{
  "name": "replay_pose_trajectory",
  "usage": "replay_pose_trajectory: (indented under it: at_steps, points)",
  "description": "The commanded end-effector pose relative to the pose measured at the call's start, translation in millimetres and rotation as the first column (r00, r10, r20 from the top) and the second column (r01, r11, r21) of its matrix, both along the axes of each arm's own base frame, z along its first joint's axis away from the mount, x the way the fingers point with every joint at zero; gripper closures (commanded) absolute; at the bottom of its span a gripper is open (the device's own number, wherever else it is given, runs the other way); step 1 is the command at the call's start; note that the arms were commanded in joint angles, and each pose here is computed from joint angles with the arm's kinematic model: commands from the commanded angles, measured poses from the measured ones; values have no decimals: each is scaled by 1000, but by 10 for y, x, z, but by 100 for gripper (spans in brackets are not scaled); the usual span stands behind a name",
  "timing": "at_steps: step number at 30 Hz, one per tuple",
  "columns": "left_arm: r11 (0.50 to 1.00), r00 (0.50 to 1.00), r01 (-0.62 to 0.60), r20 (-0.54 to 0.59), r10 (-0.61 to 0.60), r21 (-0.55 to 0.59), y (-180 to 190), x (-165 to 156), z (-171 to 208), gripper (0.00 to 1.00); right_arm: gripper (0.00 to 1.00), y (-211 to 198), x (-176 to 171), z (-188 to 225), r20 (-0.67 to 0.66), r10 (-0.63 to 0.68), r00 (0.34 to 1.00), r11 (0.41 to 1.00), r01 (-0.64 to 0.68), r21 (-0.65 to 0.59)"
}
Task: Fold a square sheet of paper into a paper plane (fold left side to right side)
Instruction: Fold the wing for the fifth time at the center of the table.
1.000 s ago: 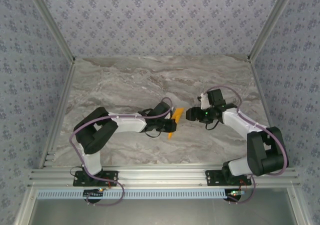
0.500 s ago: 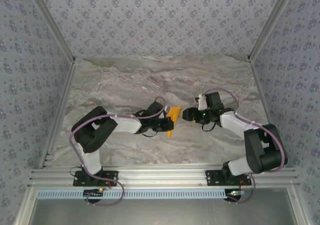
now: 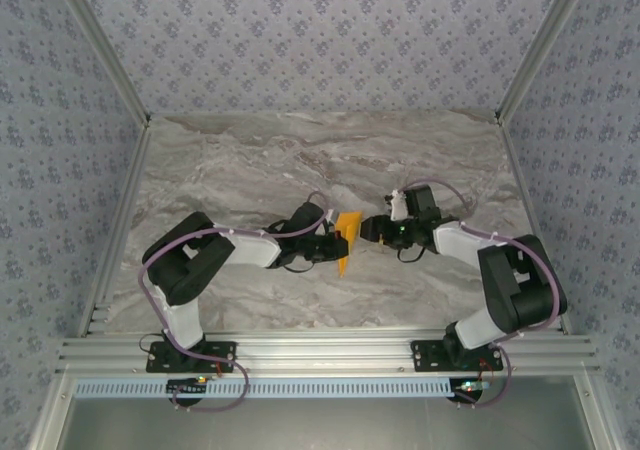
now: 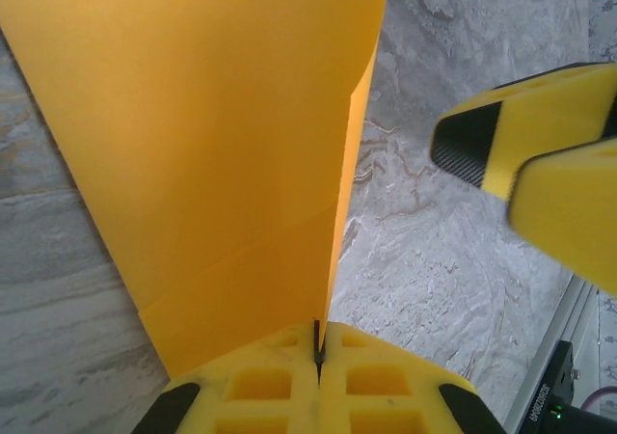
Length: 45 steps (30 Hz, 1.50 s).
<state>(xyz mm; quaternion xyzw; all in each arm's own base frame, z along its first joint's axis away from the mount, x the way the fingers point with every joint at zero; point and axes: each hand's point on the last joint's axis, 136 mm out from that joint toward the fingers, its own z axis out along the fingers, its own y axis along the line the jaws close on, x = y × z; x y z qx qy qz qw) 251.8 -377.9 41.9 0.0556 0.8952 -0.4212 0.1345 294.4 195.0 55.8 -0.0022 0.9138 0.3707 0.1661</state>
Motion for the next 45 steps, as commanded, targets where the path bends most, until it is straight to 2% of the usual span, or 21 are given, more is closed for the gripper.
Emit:
replay_pose_trajectory:
  at_steps: [1,20,25,30,37,45]
  points:
    - [1000,1000,1,6,-1,-29,-20,22,52,97,41,98,10,-25,-16,6,1000,1000,-6,27]
    - [999,1000,-11,-18,10,-43,-31,32,-13,98,48,285,189,-189,-53,-24,998,999,25,23]
    - [999,999,-21,-27,19,-50,-32,44,-30,98,52,244,184,-294,-93,-44,995,999,42,-26]
    - [998,999,-22,-35,20,-55,-43,42,-50,98,53,174,144,-424,-175,-92,980,993,78,-90]
    - [998,999,-25,-42,23,-54,-48,40,-76,97,53,133,114,-544,-218,-113,969,986,82,-145]
    - [998,999,-26,-41,24,-55,-52,51,-66,90,54,118,65,-662,-251,-111,962,978,61,-199]
